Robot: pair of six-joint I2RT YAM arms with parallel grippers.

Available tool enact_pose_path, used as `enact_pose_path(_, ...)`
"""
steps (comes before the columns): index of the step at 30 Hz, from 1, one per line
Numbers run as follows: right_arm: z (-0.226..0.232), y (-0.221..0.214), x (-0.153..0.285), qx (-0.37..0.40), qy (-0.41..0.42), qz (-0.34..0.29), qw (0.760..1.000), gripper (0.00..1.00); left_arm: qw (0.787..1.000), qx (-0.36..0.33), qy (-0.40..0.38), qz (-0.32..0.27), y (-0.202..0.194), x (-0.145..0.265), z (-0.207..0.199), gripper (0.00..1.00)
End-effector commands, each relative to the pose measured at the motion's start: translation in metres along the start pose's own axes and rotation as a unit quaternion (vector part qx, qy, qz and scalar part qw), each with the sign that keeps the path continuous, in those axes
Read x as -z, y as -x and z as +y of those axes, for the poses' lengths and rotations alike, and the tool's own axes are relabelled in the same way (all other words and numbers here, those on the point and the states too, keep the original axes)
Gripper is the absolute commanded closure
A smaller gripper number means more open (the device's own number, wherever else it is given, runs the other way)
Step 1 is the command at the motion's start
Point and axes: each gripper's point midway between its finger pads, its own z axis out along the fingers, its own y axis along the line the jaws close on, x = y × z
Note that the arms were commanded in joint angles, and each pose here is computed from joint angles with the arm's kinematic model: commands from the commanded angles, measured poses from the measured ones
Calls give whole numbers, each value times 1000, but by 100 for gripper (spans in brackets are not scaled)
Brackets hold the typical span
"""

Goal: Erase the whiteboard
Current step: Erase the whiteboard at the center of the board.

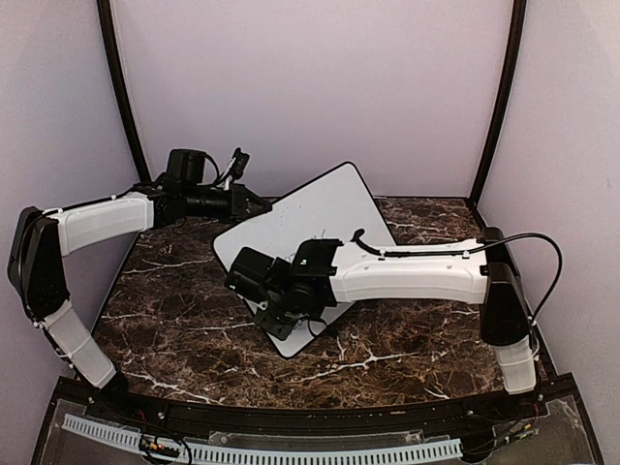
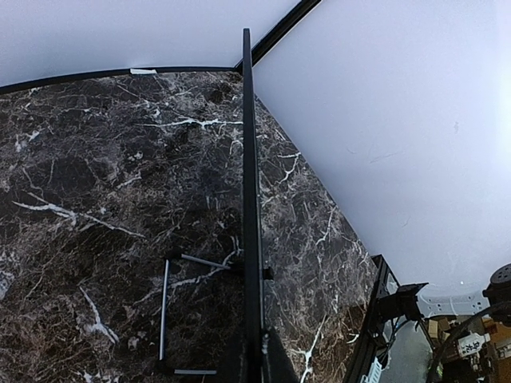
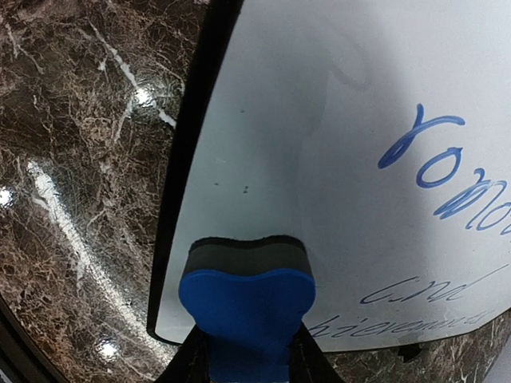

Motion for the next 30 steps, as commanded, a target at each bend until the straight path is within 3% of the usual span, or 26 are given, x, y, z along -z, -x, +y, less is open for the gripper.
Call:
enact_pose_path(1, -8, -6, 9, -9, -12, 8, 1000, 71, 1000, -17, -10, -21, 11, -2, -7, 100)
enact_pose_path(8, -47, 25, 51, -73, -36, -23, 996, 72, 998, 23, -37, -37, 25, 9, 8, 100)
enact_pose_path(12, -67, 47, 89, -103, -22, -79, 991, 72, 996, 32, -24, -77, 46, 36, 26, 100)
enact_pose_path(16, -86, 74, 102, -105, -26, -136, 985, 72, 996, 41, -13, -75, 47, 37, 40, 100)
enact_pose_path(19, -93, 86, 101, -85, -38, -166, 982, 72, 997, 39, -19, -69, 45, 35, 36, 100)
enact_pose_path(26, -103, 87, 77, -128, -9, -215, 968, 72, 997, 22, -20, -66, 45, 36, 24, 100)
enact_pose_path(30, -93, 78, 71, -140, 16, -178, 974, 70, 999, 9, -14, -44, 31, 19, 16, 100)
